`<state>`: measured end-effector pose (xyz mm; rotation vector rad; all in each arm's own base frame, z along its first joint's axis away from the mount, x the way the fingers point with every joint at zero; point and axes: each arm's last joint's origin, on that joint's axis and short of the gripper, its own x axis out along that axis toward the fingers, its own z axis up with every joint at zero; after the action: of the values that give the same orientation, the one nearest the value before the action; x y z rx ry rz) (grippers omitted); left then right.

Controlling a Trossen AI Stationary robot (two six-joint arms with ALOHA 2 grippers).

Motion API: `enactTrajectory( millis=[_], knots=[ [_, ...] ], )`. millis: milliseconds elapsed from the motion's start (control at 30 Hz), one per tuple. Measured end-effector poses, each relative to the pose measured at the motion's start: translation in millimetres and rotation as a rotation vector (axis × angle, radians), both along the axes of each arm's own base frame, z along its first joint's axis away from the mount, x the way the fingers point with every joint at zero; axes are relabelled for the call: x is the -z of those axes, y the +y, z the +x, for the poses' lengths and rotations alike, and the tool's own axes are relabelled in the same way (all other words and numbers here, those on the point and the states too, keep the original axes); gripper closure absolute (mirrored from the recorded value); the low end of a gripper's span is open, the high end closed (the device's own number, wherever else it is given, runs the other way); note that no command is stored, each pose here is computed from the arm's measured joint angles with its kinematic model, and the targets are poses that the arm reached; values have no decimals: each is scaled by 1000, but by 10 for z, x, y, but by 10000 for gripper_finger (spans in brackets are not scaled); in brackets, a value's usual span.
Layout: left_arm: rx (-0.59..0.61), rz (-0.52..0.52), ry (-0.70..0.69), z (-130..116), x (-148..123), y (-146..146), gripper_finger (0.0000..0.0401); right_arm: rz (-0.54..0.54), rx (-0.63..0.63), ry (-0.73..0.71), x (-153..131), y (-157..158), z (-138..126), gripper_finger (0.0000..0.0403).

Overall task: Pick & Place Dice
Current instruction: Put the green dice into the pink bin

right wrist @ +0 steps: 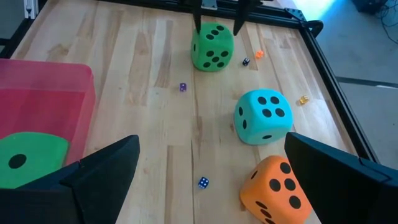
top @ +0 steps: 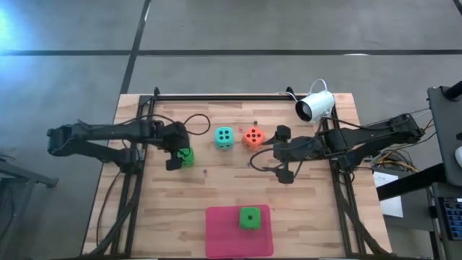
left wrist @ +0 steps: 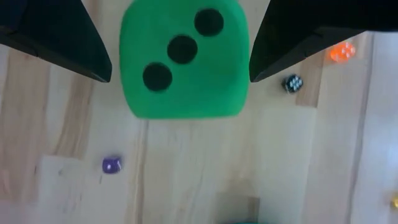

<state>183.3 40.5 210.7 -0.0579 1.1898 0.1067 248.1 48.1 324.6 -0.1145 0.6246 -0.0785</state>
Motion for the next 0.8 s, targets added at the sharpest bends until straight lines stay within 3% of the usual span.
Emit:
enactTrajectory(
  millis=[800],
  knots=[
    [3,42,15,-32,132,4,16,0,0,0,0,-1,0,3]
  ],
)
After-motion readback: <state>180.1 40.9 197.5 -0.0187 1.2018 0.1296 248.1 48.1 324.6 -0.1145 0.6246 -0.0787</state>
